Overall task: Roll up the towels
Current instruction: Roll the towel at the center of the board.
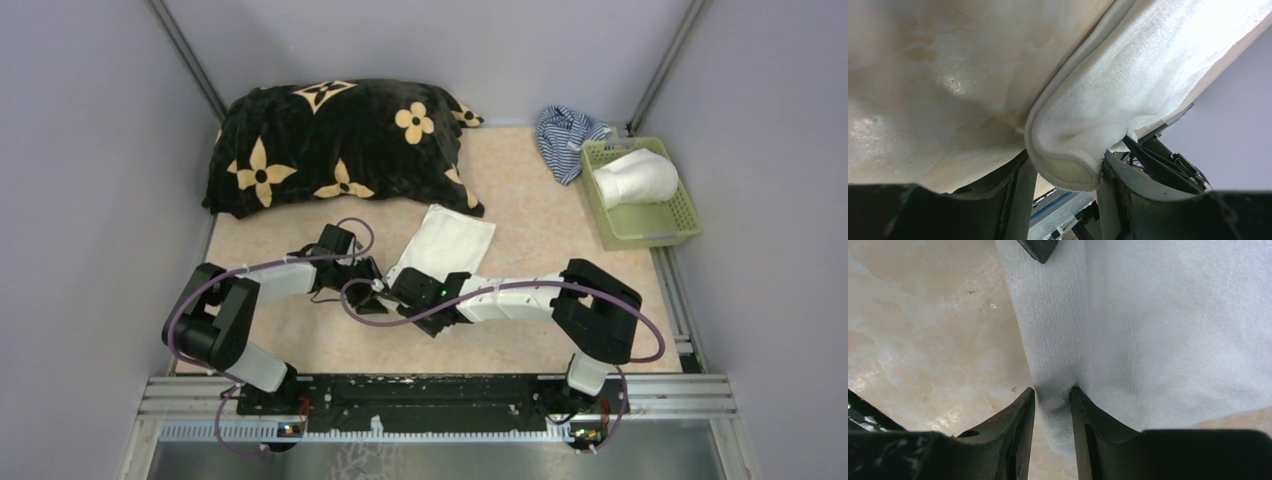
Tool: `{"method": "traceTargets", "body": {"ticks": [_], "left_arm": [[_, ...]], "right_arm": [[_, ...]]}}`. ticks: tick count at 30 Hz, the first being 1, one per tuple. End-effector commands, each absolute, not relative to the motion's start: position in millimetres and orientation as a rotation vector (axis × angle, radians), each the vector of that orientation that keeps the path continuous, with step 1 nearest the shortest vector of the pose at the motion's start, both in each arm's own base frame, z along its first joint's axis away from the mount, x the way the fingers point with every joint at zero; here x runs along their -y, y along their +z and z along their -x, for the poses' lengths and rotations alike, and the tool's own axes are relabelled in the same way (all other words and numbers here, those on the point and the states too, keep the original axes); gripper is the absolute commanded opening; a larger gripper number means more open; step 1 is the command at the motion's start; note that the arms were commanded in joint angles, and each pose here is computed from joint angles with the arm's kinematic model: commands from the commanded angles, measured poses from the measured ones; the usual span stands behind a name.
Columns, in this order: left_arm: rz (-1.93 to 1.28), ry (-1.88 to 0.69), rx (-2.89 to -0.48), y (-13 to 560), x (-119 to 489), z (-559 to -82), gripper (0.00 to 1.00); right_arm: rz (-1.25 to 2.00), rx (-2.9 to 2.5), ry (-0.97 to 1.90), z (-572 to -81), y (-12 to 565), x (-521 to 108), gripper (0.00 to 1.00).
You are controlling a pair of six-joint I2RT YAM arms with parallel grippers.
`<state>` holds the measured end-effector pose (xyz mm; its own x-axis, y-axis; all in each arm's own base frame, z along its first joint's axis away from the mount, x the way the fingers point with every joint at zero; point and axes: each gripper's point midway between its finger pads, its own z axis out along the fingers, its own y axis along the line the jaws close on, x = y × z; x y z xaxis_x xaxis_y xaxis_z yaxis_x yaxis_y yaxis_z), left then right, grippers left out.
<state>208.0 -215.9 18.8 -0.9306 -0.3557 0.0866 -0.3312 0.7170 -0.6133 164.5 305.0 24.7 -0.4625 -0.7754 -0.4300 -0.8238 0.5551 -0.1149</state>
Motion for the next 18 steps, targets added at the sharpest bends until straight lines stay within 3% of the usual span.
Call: {"method": "traceTargets", "body": {"ticks": [1, 7, 18], "left_arm": [[0.630, -0.525, -2.976, -39, 164, -194, 0.52], [0.609, -0.455, -3.010, -47, 156, -190, 0.41], [0.585, -0.395, -3.042, -55, 151, -188, 0.41]], "right_arm": [[1.291, -2.307, 0.010, -171, 38, -280, 0.34], [1.290, -2.295, -0.006, -171, 36, -275, 0.34], [1.473, -2.310, -0.094, -144, -8, -267, 0.34]]}}
